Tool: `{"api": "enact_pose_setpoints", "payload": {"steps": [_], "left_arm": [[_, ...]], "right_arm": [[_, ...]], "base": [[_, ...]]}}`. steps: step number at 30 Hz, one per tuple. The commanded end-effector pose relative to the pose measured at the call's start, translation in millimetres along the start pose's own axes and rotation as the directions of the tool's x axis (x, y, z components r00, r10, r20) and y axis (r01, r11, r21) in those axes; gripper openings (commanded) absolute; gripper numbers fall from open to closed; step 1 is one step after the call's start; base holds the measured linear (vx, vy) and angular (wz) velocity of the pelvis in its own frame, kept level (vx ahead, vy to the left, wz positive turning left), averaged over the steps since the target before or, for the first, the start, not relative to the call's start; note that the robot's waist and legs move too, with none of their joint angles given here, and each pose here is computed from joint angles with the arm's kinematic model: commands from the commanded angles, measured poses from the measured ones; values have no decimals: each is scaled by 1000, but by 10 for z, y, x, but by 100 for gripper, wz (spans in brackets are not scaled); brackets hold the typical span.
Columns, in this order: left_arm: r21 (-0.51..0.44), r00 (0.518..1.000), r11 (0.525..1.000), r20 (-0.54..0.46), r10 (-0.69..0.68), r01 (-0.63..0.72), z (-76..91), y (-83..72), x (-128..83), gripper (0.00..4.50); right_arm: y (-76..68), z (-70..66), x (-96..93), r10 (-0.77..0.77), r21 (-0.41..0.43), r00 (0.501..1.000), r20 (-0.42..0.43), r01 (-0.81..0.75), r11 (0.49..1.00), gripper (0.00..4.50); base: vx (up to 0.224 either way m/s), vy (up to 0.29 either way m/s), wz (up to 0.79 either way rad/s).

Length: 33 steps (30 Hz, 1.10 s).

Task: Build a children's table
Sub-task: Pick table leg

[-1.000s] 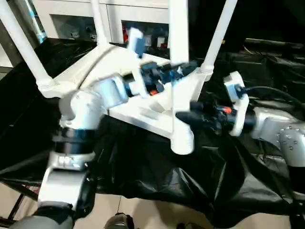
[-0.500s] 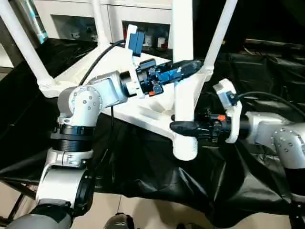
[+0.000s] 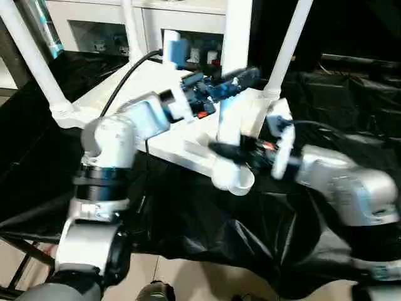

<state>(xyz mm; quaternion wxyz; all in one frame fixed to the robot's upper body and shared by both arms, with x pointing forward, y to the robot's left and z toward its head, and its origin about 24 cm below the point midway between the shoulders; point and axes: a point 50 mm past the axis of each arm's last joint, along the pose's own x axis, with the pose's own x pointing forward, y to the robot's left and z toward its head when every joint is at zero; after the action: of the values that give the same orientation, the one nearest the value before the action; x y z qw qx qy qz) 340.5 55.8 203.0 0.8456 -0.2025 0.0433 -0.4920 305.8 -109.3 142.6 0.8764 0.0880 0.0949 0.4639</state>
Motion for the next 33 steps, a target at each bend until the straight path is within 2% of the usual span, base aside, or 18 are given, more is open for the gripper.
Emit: {"api": "enact_pose_setpoints", "payload": {"steps": [1,3,6,7,8,10,16,19,21,23,24,27,28,29,30,32,33], "left_arm": [[35,992,992,7,125,-125,-41,5,38,283],[38,986,985,20,166,-167,-58,6,53,265],[26,945,947,75,319,-322,-62,61,75,248],[23,924,928,103,368,-372,-41,96,65,248],[12,881,890,146,449,-456,0,156,37,233],[21,859,870,168,483,-493,25,175,15,218],[35,851,862,183,492,-506,34,162,-17,196],[28,894,904,160,418,-427,2,105,20,193],[20,908,917,152,391,-398,-5,88,31,193],[4,929,939,141,341,-345,-3,69,46,192],[-5,953,961,128,276,-278,3,48,52,191],[-16,968,975,119,223,-222,11,31,51,190],[-44,994,998,94,52,-48,33,-26,26,190],[-48,996,999,90,27,-22,37,-34,21,190],[-66,993,994,79,-86,92,58,-77,-9,190],[-73,984,984,82,-158,164,82,-109,-36,189],[-89,959,958,96,-266,274,128,-161,-83,189]], "right_arm": [[12,89,50,-41,-50,999,33,43,998,189],[26,90,70,-46,-50,998,40,48,998,189],[56,81,114,-59,-62,997,45,62,996,188],[66,77,125,-61,-67,997,45,64,996,188],[80,73,135,-62,-70,997,45,65,995,188],[82,73,141,-69,-73,997,47,72,995,188],[82,67,141,-83,-86,996,42,86,993,188],[79,68,140,-79,-88,996,44,83,993,188],[75,72,135,-73,-79,996,46,76,994,244],[50,106,93,-38,-25,998,52,39,999,261],[27,146,33,6,-1,999,42,-6,1000,268],[15,170,-18,48,15,999,24,-49,999,306],[10,193,-157,159,50,987,-35,-157,986,306],[10,197,-179,177,60,983,-44,-174,983,316],[19,217,-271,249,88,966,-71,-243,966,316],[34,224,-322,290,99,953,-84,-282,954,318],[58,219,-385,337,106,934,-116,-325,940,318]], "base": [[0,0,0],[0,0,0],[0,0,0],[0,0,0],[0,0,0],[0,0,0],[0,0,0],[0,0,0],[0,0,0],[0,0,0],[0,0,0],[0,0,0],[0,0,0],[0,0,0],[0,0,0],[0,0,0],[0,0,0]]}}
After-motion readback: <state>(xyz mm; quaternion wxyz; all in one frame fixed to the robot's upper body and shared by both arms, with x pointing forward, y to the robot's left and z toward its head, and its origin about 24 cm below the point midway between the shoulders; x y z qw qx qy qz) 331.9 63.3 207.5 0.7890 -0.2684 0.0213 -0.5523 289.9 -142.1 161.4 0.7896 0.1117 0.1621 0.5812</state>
